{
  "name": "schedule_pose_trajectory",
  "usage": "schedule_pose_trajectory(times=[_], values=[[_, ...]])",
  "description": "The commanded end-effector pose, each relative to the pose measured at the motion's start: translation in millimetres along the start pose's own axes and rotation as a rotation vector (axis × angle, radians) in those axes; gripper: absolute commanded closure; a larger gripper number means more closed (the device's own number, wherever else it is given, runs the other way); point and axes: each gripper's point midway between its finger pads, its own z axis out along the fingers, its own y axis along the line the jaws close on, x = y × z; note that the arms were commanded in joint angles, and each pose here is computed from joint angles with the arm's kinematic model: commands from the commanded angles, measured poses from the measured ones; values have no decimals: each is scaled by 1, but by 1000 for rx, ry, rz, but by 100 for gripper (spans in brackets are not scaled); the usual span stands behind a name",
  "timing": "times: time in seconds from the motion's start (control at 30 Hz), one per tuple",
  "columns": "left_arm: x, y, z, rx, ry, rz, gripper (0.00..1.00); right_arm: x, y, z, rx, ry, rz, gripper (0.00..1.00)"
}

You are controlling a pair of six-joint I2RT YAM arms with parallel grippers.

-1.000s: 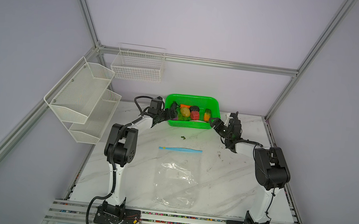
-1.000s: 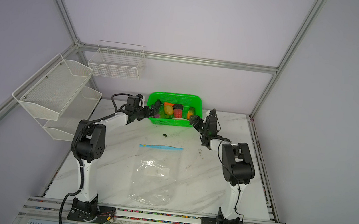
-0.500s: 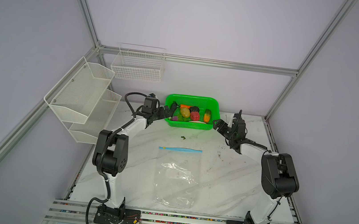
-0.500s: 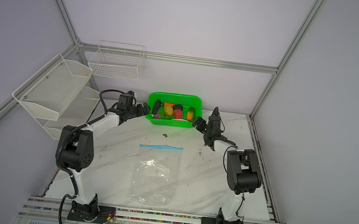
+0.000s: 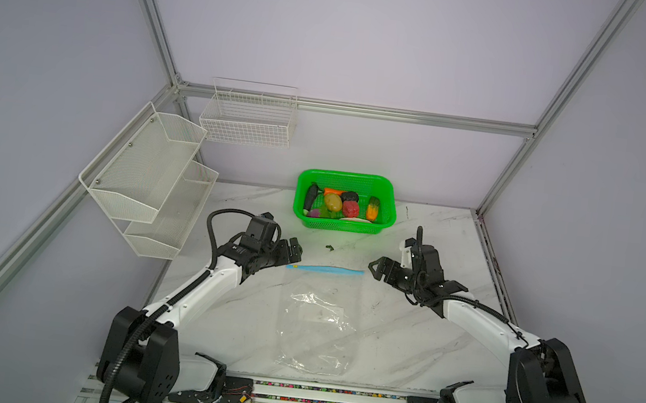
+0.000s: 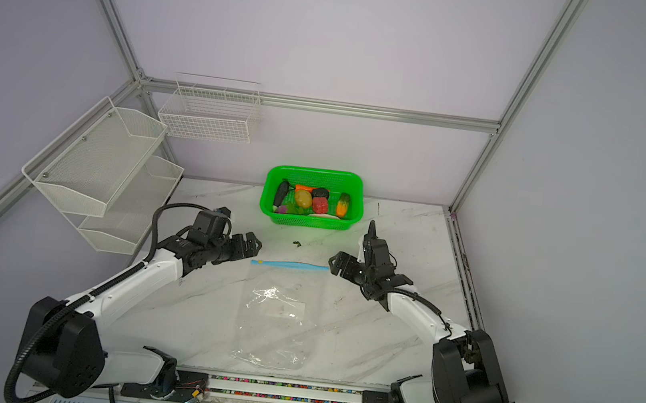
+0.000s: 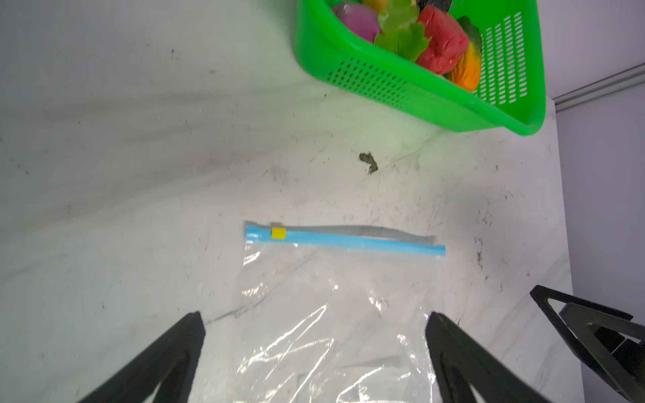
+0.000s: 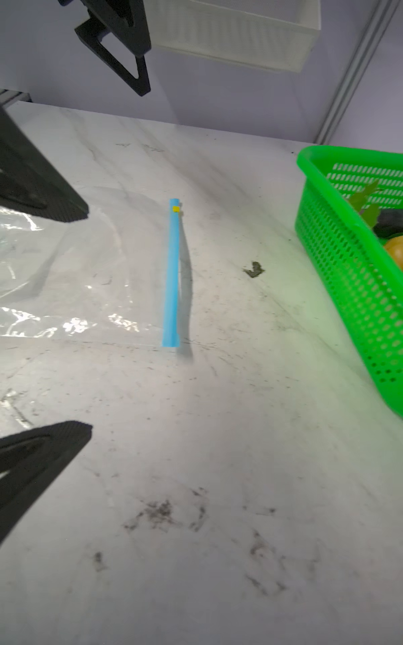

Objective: Place the food in the zip-top bag and seal the zipper
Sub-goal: 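Lower both grippers down onto the clear bag near its blue zipper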

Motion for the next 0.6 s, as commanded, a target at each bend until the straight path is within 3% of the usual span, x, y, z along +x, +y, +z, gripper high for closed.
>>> schedule_pose_trajectory(times=[0.0,0.27,0.57], values=[[52,17,-2,2,132,-71,0,36,9,-12,-52,97,34,10],[93,13,13,39,315,-84,0,98,16,-4,-85,278,6,18],[106,11,35,38,380,-78,0,148,16,0,-65,402,-57,20]])
